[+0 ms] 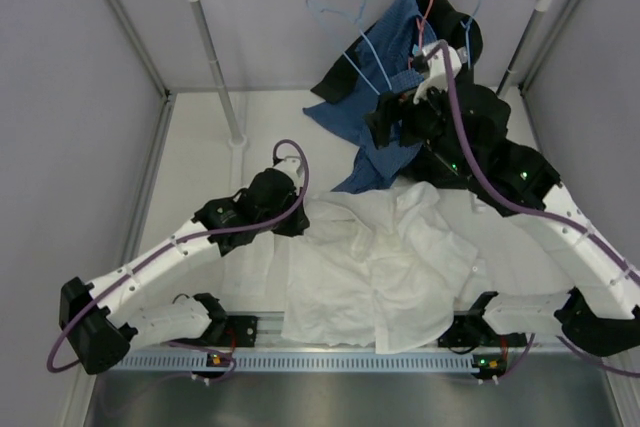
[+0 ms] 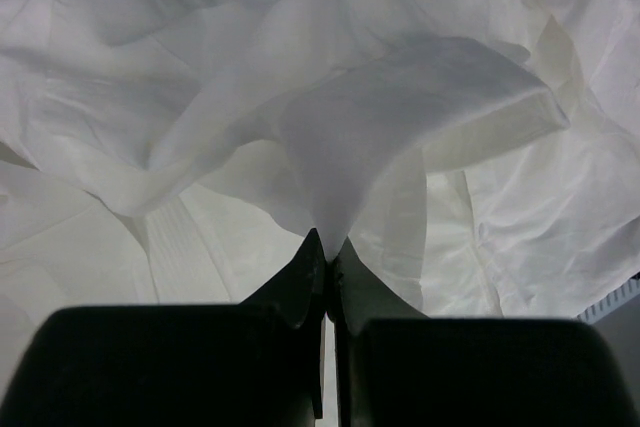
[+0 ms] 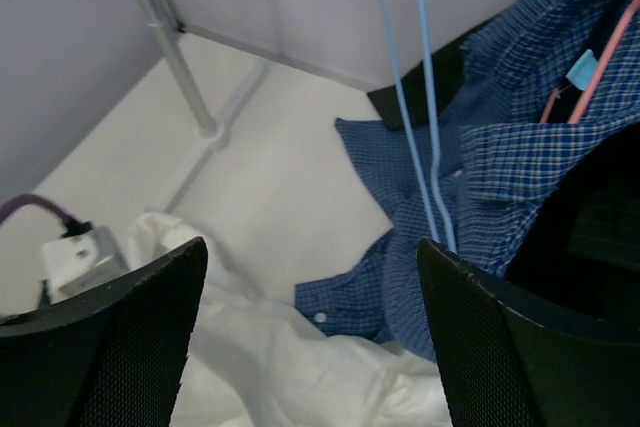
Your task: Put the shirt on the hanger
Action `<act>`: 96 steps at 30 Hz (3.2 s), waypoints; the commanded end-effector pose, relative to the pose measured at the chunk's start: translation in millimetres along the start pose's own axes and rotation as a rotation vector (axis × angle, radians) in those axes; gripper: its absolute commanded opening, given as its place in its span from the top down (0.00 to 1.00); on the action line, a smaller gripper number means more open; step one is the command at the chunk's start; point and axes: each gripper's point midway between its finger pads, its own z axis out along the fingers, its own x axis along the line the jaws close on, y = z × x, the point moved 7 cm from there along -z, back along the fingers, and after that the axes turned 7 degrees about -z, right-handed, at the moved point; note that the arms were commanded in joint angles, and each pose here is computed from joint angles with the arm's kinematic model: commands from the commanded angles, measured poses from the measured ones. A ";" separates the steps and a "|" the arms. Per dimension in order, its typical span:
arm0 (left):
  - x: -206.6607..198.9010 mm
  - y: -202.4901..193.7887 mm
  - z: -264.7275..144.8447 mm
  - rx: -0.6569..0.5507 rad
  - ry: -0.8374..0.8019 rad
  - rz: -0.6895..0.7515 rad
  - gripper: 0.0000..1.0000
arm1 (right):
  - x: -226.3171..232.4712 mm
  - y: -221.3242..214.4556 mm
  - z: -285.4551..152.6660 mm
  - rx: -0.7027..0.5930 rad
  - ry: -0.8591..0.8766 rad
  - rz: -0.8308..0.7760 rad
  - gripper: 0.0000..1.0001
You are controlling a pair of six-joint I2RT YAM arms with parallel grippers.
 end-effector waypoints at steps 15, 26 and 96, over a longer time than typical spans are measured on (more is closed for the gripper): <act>10.9 -13.8 4.8 0.040 -0.015 0.087 1.00 | -77.8 4.4 93.4 0.180 -0.050 -0.279 0.41; 7.9 -11.0 -2.9 0.010 -0.049 0.084 1.00 | -71.0 -25.3 120.5 0.256 0.051 -0.256 0.67; 16.8 109.6 45.8 -0.103 -0.016 -0.234 1.00 | -36.7 -50.9 -51.6 0.122 0.270 -0.106 1.00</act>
